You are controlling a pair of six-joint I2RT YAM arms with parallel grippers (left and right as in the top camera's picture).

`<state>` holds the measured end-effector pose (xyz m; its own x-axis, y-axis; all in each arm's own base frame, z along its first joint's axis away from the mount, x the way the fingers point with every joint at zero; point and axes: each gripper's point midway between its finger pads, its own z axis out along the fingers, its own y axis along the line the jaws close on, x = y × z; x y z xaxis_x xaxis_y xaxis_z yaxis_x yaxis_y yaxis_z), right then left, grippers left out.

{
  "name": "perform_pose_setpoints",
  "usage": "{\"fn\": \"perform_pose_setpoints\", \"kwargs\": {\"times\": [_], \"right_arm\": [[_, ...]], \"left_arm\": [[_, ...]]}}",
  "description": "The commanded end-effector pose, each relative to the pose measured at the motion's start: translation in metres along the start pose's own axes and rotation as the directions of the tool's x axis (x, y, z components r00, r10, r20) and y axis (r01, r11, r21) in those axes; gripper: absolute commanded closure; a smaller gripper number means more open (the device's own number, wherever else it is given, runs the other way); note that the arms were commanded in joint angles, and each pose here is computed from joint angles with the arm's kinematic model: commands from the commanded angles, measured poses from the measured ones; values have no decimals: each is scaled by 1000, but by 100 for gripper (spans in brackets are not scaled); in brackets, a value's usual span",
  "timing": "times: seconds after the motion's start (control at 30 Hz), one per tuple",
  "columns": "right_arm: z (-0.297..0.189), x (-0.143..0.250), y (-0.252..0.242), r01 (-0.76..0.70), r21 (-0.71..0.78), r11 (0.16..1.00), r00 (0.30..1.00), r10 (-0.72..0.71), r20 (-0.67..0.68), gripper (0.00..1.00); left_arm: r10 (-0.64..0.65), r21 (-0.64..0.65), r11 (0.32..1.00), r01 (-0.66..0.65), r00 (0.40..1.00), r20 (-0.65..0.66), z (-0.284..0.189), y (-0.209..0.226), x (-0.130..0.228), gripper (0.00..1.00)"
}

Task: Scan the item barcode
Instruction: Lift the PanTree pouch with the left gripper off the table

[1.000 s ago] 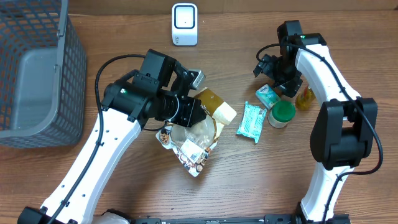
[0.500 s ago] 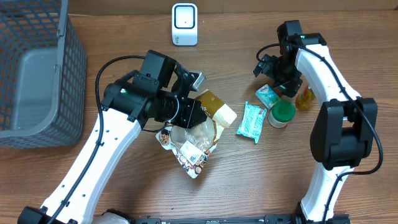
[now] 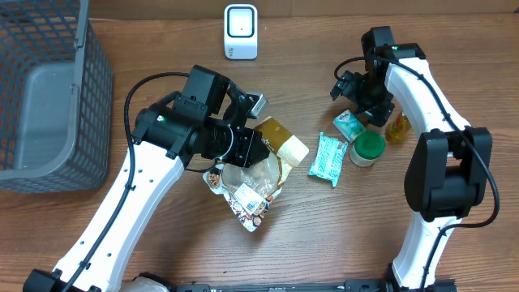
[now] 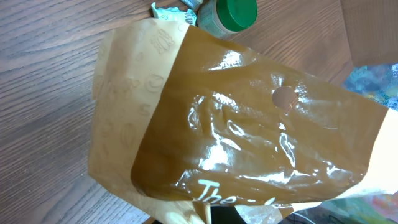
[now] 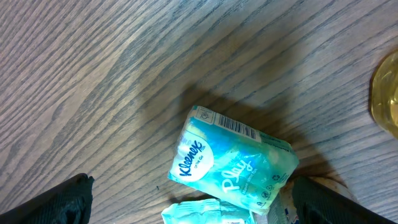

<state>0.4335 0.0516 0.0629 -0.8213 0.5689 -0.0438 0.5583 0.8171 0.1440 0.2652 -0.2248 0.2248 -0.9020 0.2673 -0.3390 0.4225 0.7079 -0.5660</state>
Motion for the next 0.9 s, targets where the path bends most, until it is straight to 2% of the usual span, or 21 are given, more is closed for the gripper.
{"fn": "perform_pose_setpoints", "kwargs": {"times": [0.0, 0.4, 0.53, 0.63, 0.77, 0.87], "right_arm": [[-16, -9, 7, 5, -34, 999, 999, -4, 39, 0], [-16, -9, 7, 5, -34, 999, 999, -4, 39, 0], [-16, -9, 7, 5, -34, 999, 999, -4, 39, 0], [-16, -9, 7, 5, -34, 999, 999, -4, 39, 0], [-16, -9, 7, 5, -34, 999, 999, -4, 39, 0], [-16, -9, 7, 5, -34, 999, 999, -4, 39, 0]], "left_arm": [[15, -1, 1000, -15, 1000, 9, -2, 0, -2, 96], [18, -2, 1000, -18, 1000, 14, -2, 0, -4, 95], [25, -3, 1000, -25, 999, 24, -2, 0, -6, 89], [34, -19, 999, -33, 999, 39, -2, 3, -10, 96], [44, -24, 999, -42, 997, 68, -3, 3, -17, 96], [6, -41, 999, -1, 991, 132, -6, 4, -34, 96]]}}
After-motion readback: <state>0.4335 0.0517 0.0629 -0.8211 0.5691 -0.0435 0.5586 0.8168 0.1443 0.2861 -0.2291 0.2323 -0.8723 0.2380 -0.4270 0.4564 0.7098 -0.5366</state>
